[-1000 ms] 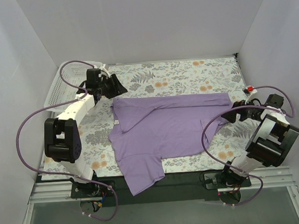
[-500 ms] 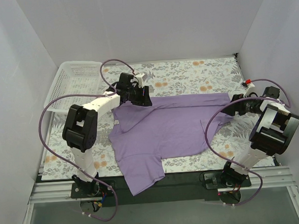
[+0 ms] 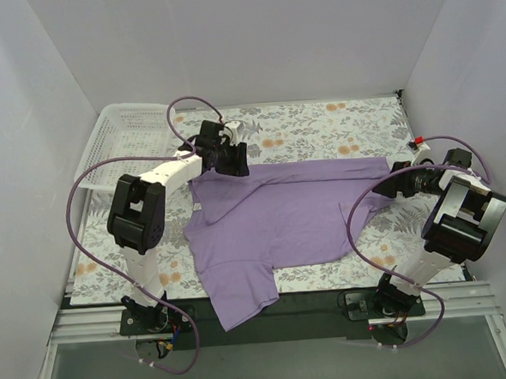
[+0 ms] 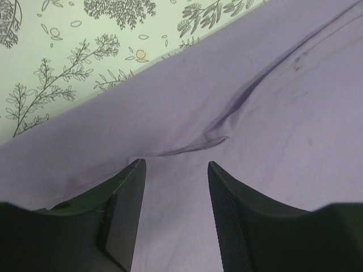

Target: Fold and stack the t-shirts

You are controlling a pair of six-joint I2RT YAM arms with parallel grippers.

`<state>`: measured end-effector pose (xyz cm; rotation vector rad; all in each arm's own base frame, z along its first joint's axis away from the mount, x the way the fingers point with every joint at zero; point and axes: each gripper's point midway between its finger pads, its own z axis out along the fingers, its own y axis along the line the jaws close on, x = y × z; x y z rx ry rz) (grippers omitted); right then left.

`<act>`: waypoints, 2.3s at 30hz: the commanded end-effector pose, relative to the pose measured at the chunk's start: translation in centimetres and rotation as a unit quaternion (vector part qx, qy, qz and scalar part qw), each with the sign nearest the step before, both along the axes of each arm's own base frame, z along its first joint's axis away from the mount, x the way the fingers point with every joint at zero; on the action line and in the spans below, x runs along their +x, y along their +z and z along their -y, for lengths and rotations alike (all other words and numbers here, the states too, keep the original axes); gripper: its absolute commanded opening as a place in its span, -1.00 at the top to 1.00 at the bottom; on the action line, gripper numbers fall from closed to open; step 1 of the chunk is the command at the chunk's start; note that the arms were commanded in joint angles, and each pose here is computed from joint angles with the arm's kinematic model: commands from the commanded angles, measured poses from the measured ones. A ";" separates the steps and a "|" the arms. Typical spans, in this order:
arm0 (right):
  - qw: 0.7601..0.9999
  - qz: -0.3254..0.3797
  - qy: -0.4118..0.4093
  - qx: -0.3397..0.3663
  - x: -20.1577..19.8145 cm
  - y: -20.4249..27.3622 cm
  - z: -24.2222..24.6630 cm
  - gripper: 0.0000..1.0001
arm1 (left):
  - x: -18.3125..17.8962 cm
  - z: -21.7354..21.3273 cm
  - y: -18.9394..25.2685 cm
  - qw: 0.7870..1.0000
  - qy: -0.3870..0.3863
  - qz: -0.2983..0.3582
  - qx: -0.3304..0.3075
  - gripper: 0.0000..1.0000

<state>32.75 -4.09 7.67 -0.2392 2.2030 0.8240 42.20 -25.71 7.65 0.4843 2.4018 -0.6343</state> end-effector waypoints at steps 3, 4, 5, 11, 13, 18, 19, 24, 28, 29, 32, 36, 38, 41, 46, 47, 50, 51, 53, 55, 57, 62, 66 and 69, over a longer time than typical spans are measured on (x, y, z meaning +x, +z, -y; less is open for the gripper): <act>1.000 -0.001 0.001 0.004 0.1 -0.1 -0.1 -0.61 | -0.4 -1.2 -1.0 1.000 0.011 -0.021 0.003 0.09; 1.000 -0.001 0.001 0.005 0.1 -0.1 -0.2 -0.61 | -0.3 -1.3 -1.2 1.000 0.012 -0.022 0.004 0.09; 1.000 -0.003 0.001 0.005 0.1 -0.2 -0.2 -0.61 | -0.3 -1.4 -1.3 1.000 0.012 -0.024 0.005 0.09; 1.000 -0.003 0.002 0.006 0.0 -0.3 -0.2 -0.61 | -0.3 -1.5 -2.8 0.999 0.011 -0.040 0.014 0.10; 1.000 -0.003 0.002 0.006 0.0 -0.3 -0.2 -0.61 | -0.3 -1.4 -3.2 0.999 0.010 -0.046 0.015 0.12; 1.000 -0.004 0.002 0.006 0.0 -0.3 -0.2 -0.62 | -0.5 -1.4 -4.2 0.998 0.009 -0.060 0.018 0.21; 1.000 -0.005 0.002 0.006 -0.1 -0.4 -0.2 -0.62 | -0.6 -1.4 -4.3 0.998 0.008 -0.062 0.017 0.27; 1.000 -0.006 0.002 0.006 -0.1 -0.5 -0.2 -0.62 | -0.9 -1.3 -3.6 0.998 0.004 -0.060 0.009 0.58; 1.000 -0.007 0.001 0.004 0.0 -0.6 -0.1 -0.61 | -1.1 -1.3 -3.0 0.998 0.004 -0.056 0.006 0.74; 1.000 -0.007 0.001 0.002 0.0 -0.6 -0.1 -0.62 | -1.1 -1.3 -2.7 0.999 0.004 -0.053 0.004 0.83; 1.000 -0.010 0.000 0.001 -0.1 -0.7 0.0 -0.62 | -1.4 -1.3 -2.1 0.999 0.005 -0.051 0.001 0.95; 1.000 -0.011 0.000 0.002 -0.1 -0.8 0.0 -0.62 | -2.1 -1.3 -1.1 0.999 0.001 -0.049 -0.010 1.00; 1.000 -0.011 -0.001 0.002 -0.1 -0.7 0.0 -0.62 | -2.8 -1.2 -0.7 0.998 -0.005 -0.052 -0.020 1.00; 1.000 -0.012 -0.001 0.002 -0.1 -0.8 0.0 -0.62 | -4.0 -1.0 -0.1 0.997 -0.012 -0.061 -0.036 1.00; 1.000 -0.013 -0.001 0.001 -0.1 -0.8 0.0 -0.62 | -5.7 -0.4 0.4 0.995 -0.026 -0.074 -0.066 1.00; 1.000 -0.012 -0.001 0.000 -0.1 -0.8 0.1 -0.62 | -6.0 -0.3 0.5 0.994 -0.029 -0.078 -0.070 1.00; 1.000 -0.013 0.000 0.002 -0.1 -0.8 0.0 -0.62 | -7.1 -0.1 0.1 0.991 -0.040 -0.097 -0.082 1.00; 1.000 -0.013 0.000 0.002 -0.1 -0.8 0.0 -0.62 | -7.6 0.1 0.0 0.989 -0.046 -0.104 -0.090 1.00; 1.000 -0.013 0.000 0.002 -0.1 -0.8 0.0 -0.62 | -8.1 0.2 0.0 0.988 -0.048 -0.110 -0.097 1.00; 1.000 -0.013 0.000 0.002 -0.1 -0.8 0.0 -0.62 | -8.7 0.3 0.0 0.986 -0.052 -0.118 -0.109 1.00; 1.000 -0.012 0.001 0.002 -0.1 -0.8 -0.1 -0.62 | -9.0 0.6 0.3 0.984 -0.057 -0.118 -0.118 1.00; 1.000 -0.015 0.002 0.004 -0.2 -0.9 -0.1 -0.62 | -9.2 1.4 0.6 0.980 -0.064 -0.127 -0.137 1.00; 1.000 -0.015 0.002 0.001 -0.2 -1.0 0.0 -0.62 | -9.5 2.2 0.7 0.977 -0.073 -0.134 -0.148 1.00; 1.000 -0.015 0.004 -0.001 -0.3 -1.1 -0.1 -0.63 | -9.8 2.5 0.4 0.976 -0.077 -0.141 -0.149 1.00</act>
